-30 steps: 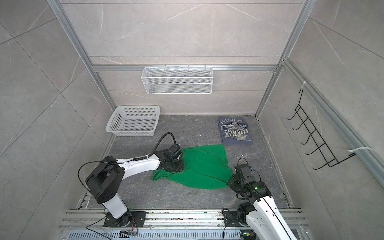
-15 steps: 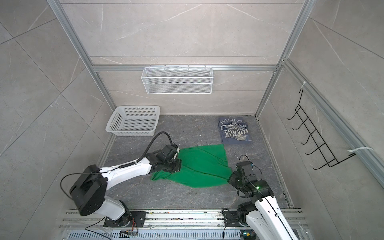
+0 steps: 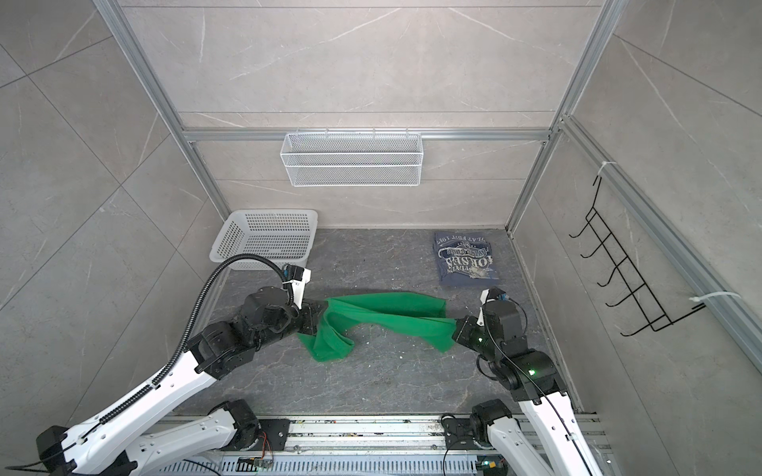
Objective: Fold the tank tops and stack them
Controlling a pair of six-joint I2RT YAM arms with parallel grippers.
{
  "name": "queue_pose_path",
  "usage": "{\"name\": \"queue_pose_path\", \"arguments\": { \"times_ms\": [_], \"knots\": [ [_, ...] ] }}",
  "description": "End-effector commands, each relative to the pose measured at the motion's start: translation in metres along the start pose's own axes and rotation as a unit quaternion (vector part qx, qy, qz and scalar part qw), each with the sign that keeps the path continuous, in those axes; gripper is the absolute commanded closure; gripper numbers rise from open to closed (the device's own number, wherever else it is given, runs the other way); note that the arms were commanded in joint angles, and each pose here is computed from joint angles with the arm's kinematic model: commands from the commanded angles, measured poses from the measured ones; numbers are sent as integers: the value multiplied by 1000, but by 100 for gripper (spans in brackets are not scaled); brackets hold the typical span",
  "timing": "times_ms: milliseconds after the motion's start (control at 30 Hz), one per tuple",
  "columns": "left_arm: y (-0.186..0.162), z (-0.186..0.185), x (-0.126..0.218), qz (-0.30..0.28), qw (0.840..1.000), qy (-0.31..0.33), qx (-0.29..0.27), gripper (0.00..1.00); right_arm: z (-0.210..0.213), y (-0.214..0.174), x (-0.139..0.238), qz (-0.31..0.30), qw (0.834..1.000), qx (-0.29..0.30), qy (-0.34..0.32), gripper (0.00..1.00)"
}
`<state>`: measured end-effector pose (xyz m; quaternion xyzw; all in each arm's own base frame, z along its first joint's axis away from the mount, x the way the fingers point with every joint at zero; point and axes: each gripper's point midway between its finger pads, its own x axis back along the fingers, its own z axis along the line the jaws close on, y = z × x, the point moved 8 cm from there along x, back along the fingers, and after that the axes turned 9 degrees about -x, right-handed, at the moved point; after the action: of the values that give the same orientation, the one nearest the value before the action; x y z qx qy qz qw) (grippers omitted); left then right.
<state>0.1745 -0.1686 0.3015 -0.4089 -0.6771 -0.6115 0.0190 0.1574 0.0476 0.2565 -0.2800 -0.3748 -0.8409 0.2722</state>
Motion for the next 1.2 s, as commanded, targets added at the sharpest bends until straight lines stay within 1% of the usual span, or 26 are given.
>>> {"name": "queue_pose_path", "arguments": {
  "times_ms": [0,67,133,167,200,267,333,400,467,533,567,667,800,833,1000,1167],
  "knots": [
    [-37,17,-14,48,998,44,-2,100,-25,-32,-27,70,997,-33,-14,100],
    [-59,23,-25,80,996,49,12,100,-46,-55,-44,104,991,-79,-33,98],
    [-80,28,-33,107,992,55,29,100,-68,-79,-60,144,980,-127,-55,91],
    [-89,31,-36,118,991,56,37,100,-77,-91,-66,163,973,-147,-66,86],
    [-97,33,-38,128,989,60,43,100,-84,-100,-70,178,968,-159,-75,82],
    [-109,37,-39,140,987,63,53,100,-96,-109,-71,192,962,-165,-106,72],
    [-117,40,-40,147,985,65,59,100,-96,-106,-67,187,964,-148,-116,63],
    [-123,42,-41,153,984,71,62,100,-89,-98,-64,175,971,-128,-104,58],
    [-127,43,-43,157,983,73,64,100,-78,-92,-68,177,975,-117,-70,58],
    [-128,44,-45,160,982,74,64,100,-68,-93,-77,194,974,-116,-23,62],
    [-128,44,-46,160,982,75,65,100,-65,-94,-80,200,973,-115,-9,63],
    [-127,44,-46,158,982,78,64,100,-61,-96,-83,201,975,-95,-7,64],
    [-126,44,-47,155,983,82,62,100,-45,-97,-86,204,975,-80,31,66],
    [-126,44,-47,155,983,82,61,100,-42,-98,-89,207,975,-79,32,67],
    [-124,44,-47,155,983,82,61,100,-53,-107,-106,222,970,-97,-24,70],
    [-125,44,-45,154,983,82,62,100,-53,-115,-116,232,966,-116,-13,70]
  ]
}}
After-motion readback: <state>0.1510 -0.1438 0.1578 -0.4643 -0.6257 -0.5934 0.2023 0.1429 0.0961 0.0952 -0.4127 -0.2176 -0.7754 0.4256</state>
